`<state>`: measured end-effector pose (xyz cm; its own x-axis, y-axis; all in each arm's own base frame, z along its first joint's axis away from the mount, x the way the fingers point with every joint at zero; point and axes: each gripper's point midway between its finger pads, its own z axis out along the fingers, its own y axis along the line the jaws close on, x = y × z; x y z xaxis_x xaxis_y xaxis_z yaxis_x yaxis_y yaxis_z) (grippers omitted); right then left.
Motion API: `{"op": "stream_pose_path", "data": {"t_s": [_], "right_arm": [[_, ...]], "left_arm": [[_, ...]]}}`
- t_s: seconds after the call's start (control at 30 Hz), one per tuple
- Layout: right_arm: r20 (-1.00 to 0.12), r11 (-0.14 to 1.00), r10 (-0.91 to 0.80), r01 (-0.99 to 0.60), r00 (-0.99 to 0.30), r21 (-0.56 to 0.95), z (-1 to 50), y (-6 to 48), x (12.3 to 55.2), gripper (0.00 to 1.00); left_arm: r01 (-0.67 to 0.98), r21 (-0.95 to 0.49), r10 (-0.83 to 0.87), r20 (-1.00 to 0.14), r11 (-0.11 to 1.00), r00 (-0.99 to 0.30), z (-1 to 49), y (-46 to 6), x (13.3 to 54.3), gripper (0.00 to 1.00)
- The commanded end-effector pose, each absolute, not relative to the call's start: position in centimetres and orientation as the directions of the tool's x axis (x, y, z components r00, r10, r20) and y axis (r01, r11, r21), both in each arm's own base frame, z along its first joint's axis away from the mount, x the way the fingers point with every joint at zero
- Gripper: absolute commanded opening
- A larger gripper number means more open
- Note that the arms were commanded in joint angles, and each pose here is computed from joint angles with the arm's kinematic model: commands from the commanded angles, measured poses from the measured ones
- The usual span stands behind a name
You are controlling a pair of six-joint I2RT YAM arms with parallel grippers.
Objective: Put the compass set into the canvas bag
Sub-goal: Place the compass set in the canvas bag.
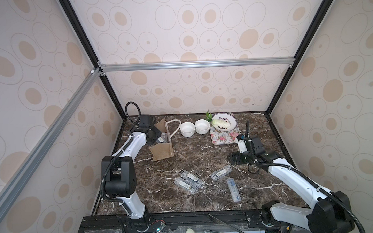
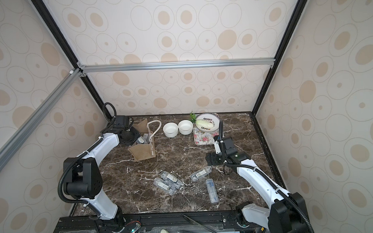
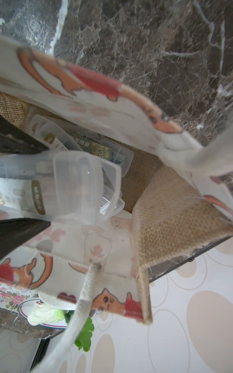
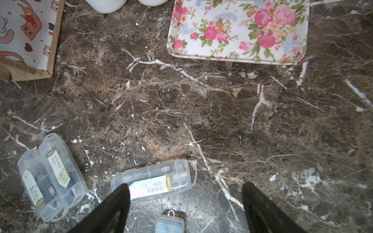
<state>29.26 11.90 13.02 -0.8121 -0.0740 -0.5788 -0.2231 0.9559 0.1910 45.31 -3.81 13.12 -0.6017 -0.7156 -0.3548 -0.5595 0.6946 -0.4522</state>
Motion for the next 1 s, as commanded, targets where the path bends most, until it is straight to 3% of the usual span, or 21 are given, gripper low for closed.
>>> {"op": "stream_pose_path", "data": {"t_s": [0.0,0.33,0.5,0.77,0.97], "right_arm": [[-0.581,0.953,-0.069,-0.226,-0.811,0.202,13.1,12.3,29.5,0.89],[-0.569,0.955,-0.073,-0.223,-0.819,0.197,12.2,12.1,29.2,0.89],[-0.564,0.955,-0.080,-0.225,-0.822,0.193,12.2,12.2,29.4,0.89],[-0.569,0.952,-0.074,-0.229,-0.819,0.204,13.1,12.4,29.6,0.89],[-0.599,0.953,-0.074,-0.233,-0.797,0.192,14.6,12.2,29.7,0.89]], "left_arm": [[-0.557,-0.448,-0.712,-0.361,0.699,-0.602,13.5,-4.2,46.5,0.46],[-0.573,-0.375,-0.684,-0.342,0.728,-0.645,11.6,-3.9,47.8,0.47],[-0.563,-0.384,-0.678,-0.341,0.732,-0.651,11.7,-4.2,48.2,0.53],[-0.426,-0.417,-0.594,-0.485,0.803,-0.642,18.1,-4.8,48.7,0.71],[-0.279,-0.313,-0.418,-0.629,0.908,-0.656,23.9,-6.3,47.6,0.74]]}}
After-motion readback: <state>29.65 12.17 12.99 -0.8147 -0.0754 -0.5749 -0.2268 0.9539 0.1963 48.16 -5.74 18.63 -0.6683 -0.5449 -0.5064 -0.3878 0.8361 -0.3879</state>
